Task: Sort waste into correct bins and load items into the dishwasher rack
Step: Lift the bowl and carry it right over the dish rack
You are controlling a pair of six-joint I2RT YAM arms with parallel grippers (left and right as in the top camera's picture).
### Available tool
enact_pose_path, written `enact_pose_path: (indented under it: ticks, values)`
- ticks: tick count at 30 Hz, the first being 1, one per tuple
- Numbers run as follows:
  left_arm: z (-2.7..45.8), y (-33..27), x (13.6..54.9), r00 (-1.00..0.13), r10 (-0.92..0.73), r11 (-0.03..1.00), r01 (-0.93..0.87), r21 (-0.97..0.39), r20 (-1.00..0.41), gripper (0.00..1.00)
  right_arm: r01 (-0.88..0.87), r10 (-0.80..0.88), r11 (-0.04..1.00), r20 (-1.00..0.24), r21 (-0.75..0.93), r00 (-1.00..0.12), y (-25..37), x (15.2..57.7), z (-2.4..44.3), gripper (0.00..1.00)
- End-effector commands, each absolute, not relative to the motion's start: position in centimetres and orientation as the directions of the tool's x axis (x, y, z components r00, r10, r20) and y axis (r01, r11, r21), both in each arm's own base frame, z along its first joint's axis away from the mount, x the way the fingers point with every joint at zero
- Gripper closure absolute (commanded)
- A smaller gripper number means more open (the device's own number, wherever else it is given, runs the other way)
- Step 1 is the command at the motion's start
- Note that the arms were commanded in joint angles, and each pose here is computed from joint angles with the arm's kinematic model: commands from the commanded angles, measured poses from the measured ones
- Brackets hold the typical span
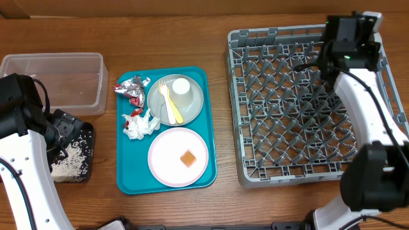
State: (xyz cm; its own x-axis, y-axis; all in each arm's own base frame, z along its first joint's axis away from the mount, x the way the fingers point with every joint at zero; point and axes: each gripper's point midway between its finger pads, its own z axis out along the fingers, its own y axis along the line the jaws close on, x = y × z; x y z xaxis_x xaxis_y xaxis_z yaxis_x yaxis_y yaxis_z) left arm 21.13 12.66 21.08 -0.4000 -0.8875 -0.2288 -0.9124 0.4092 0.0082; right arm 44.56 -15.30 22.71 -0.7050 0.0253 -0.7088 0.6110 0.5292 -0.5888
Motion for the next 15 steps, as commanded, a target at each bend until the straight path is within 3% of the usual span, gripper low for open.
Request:
enact_pose_path:
  ticks: [1,15]
  values:
    - [21.0,12.7,21.0,-0.382,-0.896,0.391,-0.92,0.004,-0.228,0.0,0.572,-0.029,0.435,-0.646,-0.695,-0.763,-15.6,44.5,23.1,0.96]
    - [21.0,12.7,21.0,-0.381,-0.896,0.391,-0.92,0.004,-0.228,0.0,0.461,-0.103,0.469,-0.565,-0.754,-0.819,-11.8,44.5,19.4,0.96]
